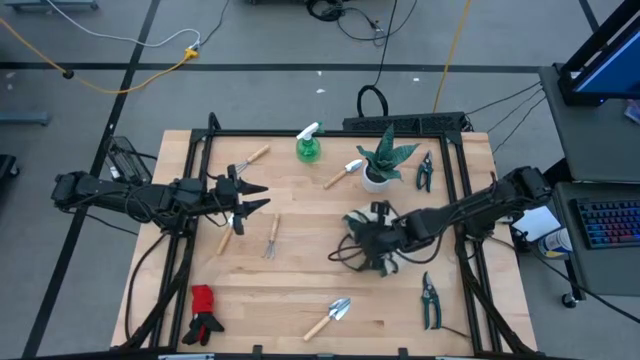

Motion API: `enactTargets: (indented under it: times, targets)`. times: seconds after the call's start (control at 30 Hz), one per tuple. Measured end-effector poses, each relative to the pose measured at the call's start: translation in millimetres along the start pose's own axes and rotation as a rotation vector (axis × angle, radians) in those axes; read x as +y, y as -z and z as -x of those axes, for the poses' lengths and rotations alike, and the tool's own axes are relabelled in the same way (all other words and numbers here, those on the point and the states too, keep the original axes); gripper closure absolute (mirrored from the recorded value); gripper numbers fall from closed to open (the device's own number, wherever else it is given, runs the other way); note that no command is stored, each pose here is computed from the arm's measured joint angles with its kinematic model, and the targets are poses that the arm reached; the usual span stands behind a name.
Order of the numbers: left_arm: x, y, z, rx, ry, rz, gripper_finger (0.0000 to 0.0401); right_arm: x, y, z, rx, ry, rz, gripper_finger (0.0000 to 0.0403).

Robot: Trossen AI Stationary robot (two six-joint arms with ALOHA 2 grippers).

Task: Pick & Place Garden tools in Gardening bag
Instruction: Prepare the gardening bag

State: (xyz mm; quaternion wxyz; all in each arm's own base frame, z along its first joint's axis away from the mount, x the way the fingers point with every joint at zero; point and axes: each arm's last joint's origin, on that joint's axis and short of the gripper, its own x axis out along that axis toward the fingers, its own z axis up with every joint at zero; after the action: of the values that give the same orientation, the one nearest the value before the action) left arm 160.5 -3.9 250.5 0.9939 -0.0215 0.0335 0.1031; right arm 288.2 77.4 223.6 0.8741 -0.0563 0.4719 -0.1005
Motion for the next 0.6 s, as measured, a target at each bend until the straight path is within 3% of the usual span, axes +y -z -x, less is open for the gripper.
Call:
enactTargets:
  times: [0.6]
  targets:
    - [0,0,0,0.000,0.000,0.000,0.0244,-20,-27,-7,-0.193,-0.055,0.104,0.0403]
